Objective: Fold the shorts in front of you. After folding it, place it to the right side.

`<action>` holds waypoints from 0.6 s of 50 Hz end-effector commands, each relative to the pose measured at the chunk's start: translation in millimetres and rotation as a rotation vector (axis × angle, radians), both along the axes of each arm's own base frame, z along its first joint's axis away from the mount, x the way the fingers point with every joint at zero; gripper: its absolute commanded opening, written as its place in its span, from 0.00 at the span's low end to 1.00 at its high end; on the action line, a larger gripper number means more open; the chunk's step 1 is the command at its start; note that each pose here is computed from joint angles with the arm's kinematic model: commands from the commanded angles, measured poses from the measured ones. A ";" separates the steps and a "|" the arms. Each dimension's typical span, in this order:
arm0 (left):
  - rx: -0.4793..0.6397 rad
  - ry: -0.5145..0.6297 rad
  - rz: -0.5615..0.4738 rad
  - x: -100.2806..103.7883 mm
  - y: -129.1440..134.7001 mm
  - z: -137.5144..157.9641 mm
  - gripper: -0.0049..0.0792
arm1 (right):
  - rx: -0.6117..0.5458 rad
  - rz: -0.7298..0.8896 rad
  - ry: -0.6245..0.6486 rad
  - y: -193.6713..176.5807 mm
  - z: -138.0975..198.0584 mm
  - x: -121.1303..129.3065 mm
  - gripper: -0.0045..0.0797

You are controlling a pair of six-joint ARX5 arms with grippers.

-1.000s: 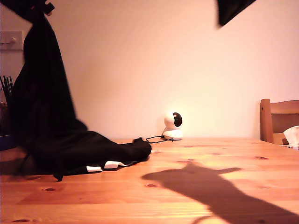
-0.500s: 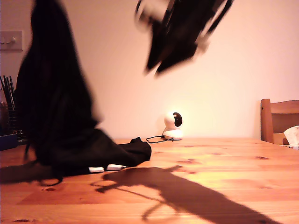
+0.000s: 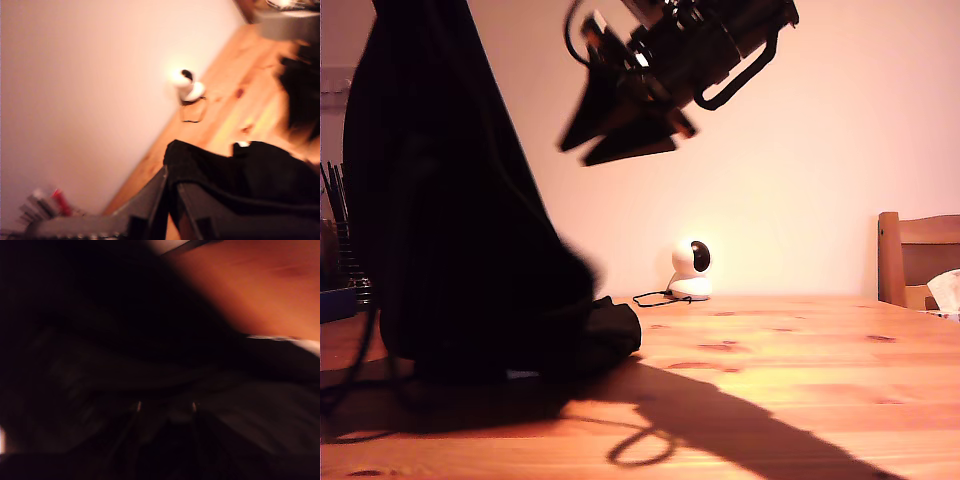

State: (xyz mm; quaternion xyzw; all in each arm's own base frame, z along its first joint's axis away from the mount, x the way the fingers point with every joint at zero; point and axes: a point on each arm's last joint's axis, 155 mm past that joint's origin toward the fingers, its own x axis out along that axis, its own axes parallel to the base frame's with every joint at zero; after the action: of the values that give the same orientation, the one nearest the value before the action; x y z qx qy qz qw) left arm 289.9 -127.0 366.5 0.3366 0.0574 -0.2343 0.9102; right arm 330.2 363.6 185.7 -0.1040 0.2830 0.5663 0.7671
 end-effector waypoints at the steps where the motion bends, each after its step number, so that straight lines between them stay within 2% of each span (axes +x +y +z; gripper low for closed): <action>1: -0.022 -0.028 0.001 2.5 -1.3 11.5 0.03 | -0.046 0.082 -0.001 8.0 -19.8 -18.4 0.41; 8: -0.042 -0.032 0.008 6.4 -2.6 14.1 0.03 | -0.119 0.180 -0.003 10.2 -34.6 -45.5 0.41; 19: -0.085 -0.007 0.007 14.3 -10.9 12.1 0.03 | -0.150 0.253 0.016 19.8 -34.4 -79.5 0.42; 24: -0.101 -0.012 -0.003 15.0 -16.0 18.7 0.03 | -0.159 0.290 0.020 27.1 -35.2 -95.6 0.47; 30: -0.152 -0.029 -0.008 13.9 -21.3 39.3 0.03 | -0.210 0.280 -0.007 29.2 -41.9 -100.2 0.53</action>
State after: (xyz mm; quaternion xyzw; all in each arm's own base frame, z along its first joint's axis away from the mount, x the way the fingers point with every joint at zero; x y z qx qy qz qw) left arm 307.8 -148.3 370.8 0.2874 0.0651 -0.2465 0.9232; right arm 236.1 393.1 149.2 -0.2148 0.3161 0.6363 0.6702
